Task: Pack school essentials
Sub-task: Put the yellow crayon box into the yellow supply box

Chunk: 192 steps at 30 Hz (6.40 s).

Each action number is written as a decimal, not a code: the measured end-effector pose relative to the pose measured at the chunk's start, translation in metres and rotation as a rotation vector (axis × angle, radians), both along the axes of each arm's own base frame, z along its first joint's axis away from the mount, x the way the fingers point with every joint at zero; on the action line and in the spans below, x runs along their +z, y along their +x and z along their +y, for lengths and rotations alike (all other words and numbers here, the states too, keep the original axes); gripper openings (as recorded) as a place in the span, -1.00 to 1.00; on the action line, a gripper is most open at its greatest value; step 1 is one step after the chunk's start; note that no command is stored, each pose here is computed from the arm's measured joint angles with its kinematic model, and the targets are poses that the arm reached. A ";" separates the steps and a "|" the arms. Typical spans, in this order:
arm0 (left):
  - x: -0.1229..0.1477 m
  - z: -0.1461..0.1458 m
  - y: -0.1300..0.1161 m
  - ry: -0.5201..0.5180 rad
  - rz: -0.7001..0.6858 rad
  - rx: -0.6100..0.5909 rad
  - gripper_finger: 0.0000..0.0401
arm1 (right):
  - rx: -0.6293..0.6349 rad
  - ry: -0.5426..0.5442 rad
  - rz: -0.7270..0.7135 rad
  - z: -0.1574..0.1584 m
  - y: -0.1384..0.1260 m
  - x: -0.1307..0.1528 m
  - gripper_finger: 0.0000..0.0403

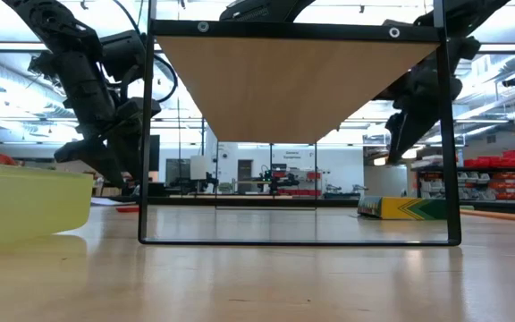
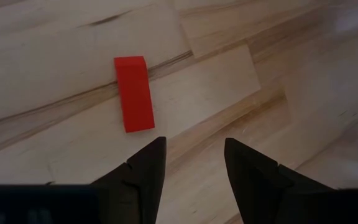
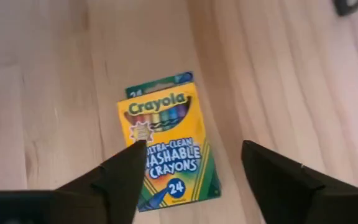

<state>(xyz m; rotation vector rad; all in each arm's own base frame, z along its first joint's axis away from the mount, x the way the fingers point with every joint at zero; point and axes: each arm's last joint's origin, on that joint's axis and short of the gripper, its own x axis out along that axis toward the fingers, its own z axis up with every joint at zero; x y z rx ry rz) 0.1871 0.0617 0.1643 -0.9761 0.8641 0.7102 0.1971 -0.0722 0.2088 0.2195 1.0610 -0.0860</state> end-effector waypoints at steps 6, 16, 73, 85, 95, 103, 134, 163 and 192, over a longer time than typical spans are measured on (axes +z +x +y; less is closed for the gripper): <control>0.000 0.000 0.000 0.001 0.000 0.000 -0.14 | 0.054 -0.032 0.079 0.003 0.008 -0.013 0.90; 0.000 0.000 0.000 -0.002 -0.001 0.005 -0.14 | 0.210 -0.087 0.172 0.011 0.020 -0.034 0.93; 0.049 0.002 0.000 0.097 -0.058 -0.099 -0.16 | 0.132 -0.084 0.307 0.024 0.016 -0.041 0.65; 0.120 0.009 0.008 0.327 -0.171 -0.143 -0.17 | -0.303 -0.136 0.155 0.022 -0.011 0.002 0.65; 0.172 0.016 0.006 0.620 -0.151 -0.004 -0.17 | -0.610 -0.317 0.051 -0.011 -0.016 0.039 0.65; 0.187 0.016 0.014 0.639 -0.304 -0.005 -0.11 | -0.645 -0.427 -0.059 -0.034 -0.015 0.089 0.65; 0.210 -0.027 0.052 0.610 -0.717 -0.164 0.35 | -0.358 -0.325 -0.660 0.034 0.052 0.190 0.65; 0.199 -0.039 0.117 1.062 -0.760 -0.097 0.49 | -0.544 -0.576 -0.731 0.059 0.105 0.175 0.65; 0.186 -0.025 0.143 1.120 -0.850 -0.024 0.46 | -0.435 -0.603 -0.722 0.060 0.117 0.168 0.65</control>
